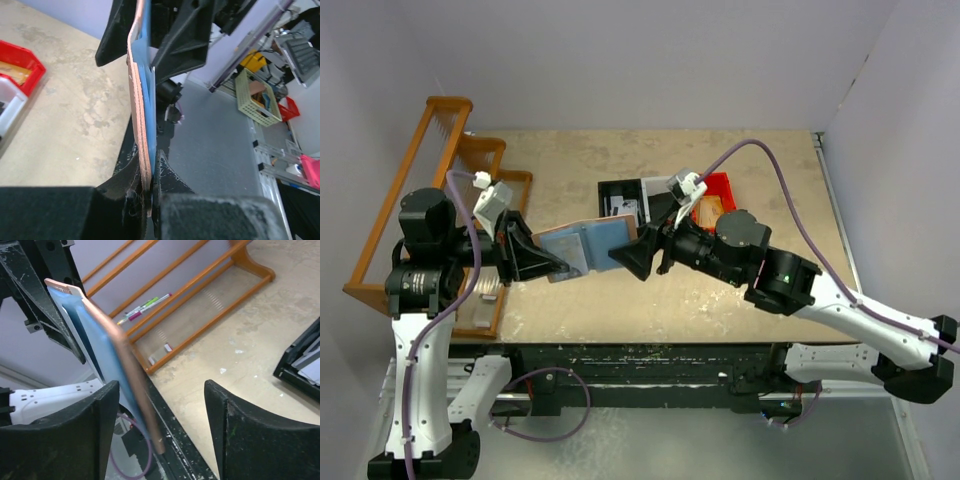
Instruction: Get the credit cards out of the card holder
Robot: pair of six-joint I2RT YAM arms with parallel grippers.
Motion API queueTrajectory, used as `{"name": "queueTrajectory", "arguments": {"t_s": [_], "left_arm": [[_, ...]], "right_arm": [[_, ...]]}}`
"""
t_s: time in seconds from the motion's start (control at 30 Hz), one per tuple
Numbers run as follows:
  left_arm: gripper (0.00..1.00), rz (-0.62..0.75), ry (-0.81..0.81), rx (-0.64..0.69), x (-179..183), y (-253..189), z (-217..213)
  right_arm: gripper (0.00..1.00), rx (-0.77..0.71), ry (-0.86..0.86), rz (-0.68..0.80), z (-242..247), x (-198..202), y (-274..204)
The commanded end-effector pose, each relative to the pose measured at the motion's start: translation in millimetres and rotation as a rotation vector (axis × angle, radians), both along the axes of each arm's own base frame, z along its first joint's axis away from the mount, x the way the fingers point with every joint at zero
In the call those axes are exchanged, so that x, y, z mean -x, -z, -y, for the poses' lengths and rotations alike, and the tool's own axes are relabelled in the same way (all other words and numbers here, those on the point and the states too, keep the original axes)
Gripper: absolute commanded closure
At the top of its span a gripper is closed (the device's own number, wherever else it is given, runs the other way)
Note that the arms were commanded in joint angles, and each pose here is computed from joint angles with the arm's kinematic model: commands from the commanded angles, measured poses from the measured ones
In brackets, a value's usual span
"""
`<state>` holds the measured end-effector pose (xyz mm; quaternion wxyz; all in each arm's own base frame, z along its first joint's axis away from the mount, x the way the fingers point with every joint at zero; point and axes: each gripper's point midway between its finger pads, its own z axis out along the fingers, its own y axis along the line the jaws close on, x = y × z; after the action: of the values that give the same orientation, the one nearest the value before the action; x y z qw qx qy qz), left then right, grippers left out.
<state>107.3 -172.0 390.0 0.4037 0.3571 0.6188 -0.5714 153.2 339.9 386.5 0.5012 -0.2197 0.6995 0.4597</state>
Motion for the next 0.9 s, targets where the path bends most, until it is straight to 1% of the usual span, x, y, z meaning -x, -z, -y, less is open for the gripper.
{"name": "queueTrajectory", "arguments": {"t_s": [0.0,0.1,0.13,0.23,0.3,0.37,0.43,0.53,0.6,0.7,0.87], "left_arm": [[1.00,0.039,-0.116,-0.058,-24.9,9.9,-4.0],[1.00,0.012,-0.209,-0.103,-45.1,21.5,-9.2],[1.00,0.002,-0.243,-0.120,-52.3,26.1,-11.5],[1.00,-0.037,-0.353,-0.179,-75.4,40.3,-20.8],[1.00,-0.077,-0.401,-0.214,-87.8,50.7,-26.3],[1.00,-0.110,-0.423,-0.236,-94.3,58.4,-29.2],[1.00,-0.145,-0.396,-0.227,-93.1,61.1,-26.6],[1.00,-0.188,-0.326,-0.189,-85.7,58.6,-19.7],[1.00,-0.194,-0.276,-0.160,-78.3,52.9,-15.4],[1.00,-0.192,-0.216,-0.124,-66.7,42.8,-10.8],[1.00,-0.192,-0.133,-0.082,-49.8,31.8,-6.1]], "right_arm": [[0.26,-0.036,0.036,0.015,12.4,-13.8,-23.5],[0.25,0.026,0.214,-0.011,36.0,-43.3,-20.3],[0.26,0.028,0.238,-0.015,40.1,-45.7,-24.0],[0.31,-0.028,0.213,-0.009,40.9,-39.4,-40.7],[0.35,-0.109,0.185,0.031,39.1,-35.1,-61.4],[0.36,-0.164,0.071,0.058,27.1,-19.1,-72.6],[0.37,-0.205,-0.072,0.069,7.8,-0.9,-75.6],[0.39,-0.185,-0.348,-0.004,-30.5,32.9,-52.1],[0.41,-0.168,-0.395,-0.031,-45.9,33.0,-41.1],[0.43,-0.147,-0.411,-0.048,-57.5,28.2,-30.5],[0.48,-0.154,-0.416,-0.061,-52.6,20.2,-27.5]]}}
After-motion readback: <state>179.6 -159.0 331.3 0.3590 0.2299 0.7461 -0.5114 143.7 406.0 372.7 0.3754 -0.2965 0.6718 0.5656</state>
